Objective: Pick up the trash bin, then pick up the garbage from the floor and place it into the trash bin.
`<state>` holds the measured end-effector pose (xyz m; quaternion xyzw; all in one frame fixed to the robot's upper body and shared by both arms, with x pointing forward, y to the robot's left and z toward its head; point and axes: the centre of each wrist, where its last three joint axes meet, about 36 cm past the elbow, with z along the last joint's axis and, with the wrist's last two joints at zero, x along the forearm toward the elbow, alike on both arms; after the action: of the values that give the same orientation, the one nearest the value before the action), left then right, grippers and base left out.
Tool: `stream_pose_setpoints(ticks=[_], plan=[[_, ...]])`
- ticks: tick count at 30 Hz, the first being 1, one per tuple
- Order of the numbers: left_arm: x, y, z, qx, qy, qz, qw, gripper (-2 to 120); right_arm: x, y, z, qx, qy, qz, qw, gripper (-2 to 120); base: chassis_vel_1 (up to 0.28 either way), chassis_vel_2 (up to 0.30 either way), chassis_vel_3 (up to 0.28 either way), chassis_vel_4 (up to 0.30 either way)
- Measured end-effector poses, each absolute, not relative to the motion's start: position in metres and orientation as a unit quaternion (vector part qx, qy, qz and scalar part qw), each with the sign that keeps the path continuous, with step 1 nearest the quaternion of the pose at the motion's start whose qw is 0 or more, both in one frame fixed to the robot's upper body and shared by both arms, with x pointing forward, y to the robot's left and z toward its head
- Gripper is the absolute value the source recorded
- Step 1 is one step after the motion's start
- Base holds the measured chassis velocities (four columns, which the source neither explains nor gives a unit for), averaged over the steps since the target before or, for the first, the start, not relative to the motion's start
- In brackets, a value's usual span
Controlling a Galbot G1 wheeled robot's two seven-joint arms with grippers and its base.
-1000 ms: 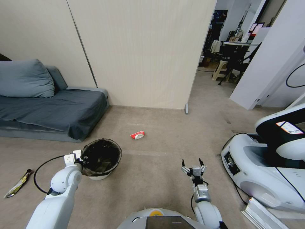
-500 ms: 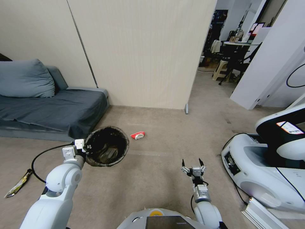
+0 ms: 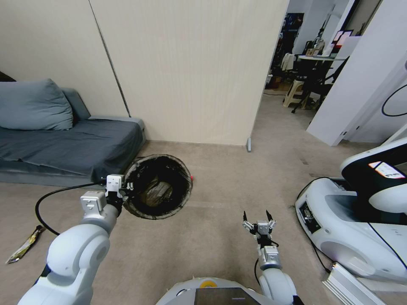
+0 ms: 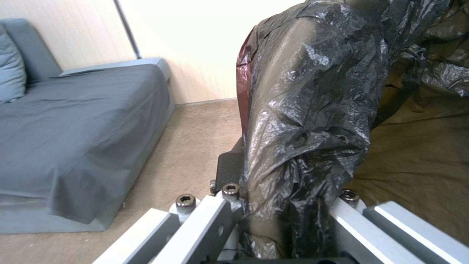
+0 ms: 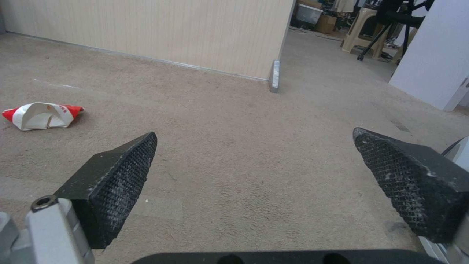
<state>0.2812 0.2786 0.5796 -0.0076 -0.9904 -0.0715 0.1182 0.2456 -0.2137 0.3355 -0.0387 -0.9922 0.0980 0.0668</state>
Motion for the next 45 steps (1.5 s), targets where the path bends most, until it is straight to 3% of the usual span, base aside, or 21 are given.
stream_pose_setpoints(ticks=[22, 45], plan=[[0.2814, 0.2773, 0.5764, -0.002, -0.99, -0.066, 0.121, 1, 0.2505, -0.2189, 0.3348, -0.036, -0.993, 0.098, 0.054, 100, -0.015, 0.012, 0.013, -0.012], [0.2834, 0.2786, 0.5787, 0.001, -0.991, -0.064, 0.115, 1, 0.2507, -0.2181, 0.3322, -0.034, -0.993, 0.099, 0.053, 100, -0.218, 0.217, 0.21, -0.22]])
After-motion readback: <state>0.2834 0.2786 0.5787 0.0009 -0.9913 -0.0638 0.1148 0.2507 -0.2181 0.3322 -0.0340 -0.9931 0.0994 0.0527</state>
